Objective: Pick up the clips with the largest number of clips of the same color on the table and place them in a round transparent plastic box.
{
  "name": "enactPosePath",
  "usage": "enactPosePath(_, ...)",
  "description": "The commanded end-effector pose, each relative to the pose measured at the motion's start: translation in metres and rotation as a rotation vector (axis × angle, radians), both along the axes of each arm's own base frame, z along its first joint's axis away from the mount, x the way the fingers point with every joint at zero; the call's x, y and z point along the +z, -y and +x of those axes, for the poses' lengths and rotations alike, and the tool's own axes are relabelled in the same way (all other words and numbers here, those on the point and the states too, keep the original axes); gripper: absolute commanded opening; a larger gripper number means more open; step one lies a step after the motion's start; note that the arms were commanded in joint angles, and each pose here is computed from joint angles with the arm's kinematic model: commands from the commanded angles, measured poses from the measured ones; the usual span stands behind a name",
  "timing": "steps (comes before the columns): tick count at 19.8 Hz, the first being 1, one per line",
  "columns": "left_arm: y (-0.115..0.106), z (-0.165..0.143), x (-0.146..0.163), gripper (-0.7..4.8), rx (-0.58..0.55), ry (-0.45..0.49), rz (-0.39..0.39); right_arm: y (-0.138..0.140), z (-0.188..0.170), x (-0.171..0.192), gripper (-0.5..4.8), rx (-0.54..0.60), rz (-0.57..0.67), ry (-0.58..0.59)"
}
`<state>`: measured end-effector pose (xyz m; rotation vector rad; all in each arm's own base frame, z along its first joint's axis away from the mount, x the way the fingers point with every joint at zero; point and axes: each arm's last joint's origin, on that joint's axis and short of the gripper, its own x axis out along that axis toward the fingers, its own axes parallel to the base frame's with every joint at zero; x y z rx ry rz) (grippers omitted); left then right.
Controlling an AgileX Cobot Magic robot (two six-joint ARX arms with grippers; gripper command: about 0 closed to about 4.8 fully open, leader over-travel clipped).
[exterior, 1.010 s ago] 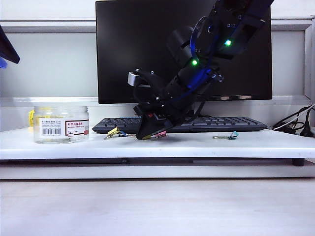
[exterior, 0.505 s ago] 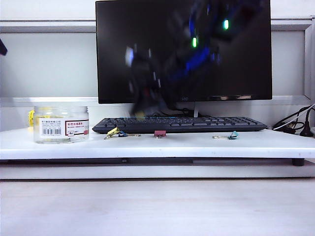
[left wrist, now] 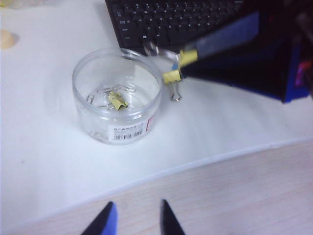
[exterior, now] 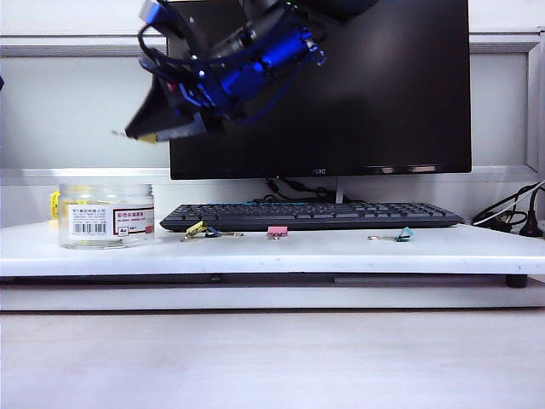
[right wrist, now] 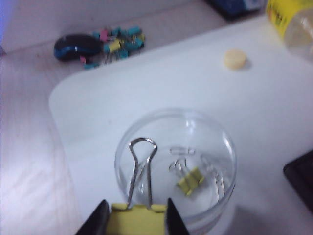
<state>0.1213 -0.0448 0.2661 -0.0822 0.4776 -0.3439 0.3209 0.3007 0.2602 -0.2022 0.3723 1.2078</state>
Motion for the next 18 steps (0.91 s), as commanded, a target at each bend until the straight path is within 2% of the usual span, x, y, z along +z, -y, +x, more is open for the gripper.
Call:
enactPosePath(1, 0.0, -0.001, 0.001, 1.24, 0.002, 0.012, -0.006, -0.006, 0.003, 0.009, 0.62, -0.001, 0.035, 0.01)
enactPosePath(6, -0.003, -0.009, 0.005, 1.24, 0.002, 0.046, -0.018, -0.02, 0.017, 0.007, 0.62, -0.003, 0.029, -0.021)
enactPosePath(13, -0.005, -0.013, 0.005, 1.24, 0.002, 0.044, -0.018, -0.034, 0.025, -0.021, 0.62, -0.003, 0.002, -0.081)
enactPosePath(18, -0.005, -0.013, 0.005, 1.24, -0.001, 0.039, -0.019, -0.037, 0.024, -0.022, 0.64, 0.001, 0.012, -0.064)
